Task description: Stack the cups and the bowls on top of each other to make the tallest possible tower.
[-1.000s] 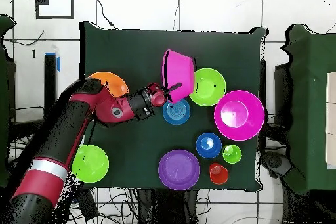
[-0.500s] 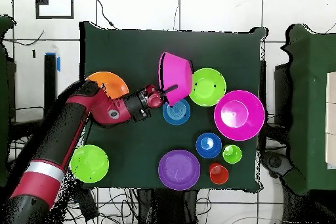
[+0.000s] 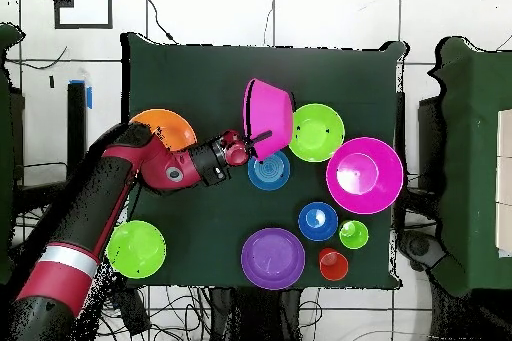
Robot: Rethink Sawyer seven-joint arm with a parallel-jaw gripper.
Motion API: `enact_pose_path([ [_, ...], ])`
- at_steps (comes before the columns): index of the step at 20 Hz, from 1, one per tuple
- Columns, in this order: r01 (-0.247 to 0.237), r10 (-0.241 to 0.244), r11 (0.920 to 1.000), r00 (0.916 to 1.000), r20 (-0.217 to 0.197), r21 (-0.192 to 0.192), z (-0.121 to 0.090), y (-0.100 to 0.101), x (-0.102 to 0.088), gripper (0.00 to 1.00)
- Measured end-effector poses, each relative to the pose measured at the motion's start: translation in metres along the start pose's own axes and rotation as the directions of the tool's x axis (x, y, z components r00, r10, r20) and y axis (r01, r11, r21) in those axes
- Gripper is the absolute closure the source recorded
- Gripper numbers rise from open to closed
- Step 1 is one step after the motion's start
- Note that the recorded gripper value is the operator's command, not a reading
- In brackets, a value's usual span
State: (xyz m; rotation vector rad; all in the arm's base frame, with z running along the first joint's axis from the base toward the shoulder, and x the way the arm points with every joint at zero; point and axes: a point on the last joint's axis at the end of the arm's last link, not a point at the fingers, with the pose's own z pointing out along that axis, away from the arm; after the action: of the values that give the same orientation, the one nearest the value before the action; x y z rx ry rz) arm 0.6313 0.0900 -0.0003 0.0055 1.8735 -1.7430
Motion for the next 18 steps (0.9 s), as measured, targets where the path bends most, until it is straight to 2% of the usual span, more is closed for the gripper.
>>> enact_pose_path([
  [18, -0.015, 0.015, 0.9997, 0.9998, 0.015, 0.018, -0.0023, 0.0099, -0.0061, 1.00],
])
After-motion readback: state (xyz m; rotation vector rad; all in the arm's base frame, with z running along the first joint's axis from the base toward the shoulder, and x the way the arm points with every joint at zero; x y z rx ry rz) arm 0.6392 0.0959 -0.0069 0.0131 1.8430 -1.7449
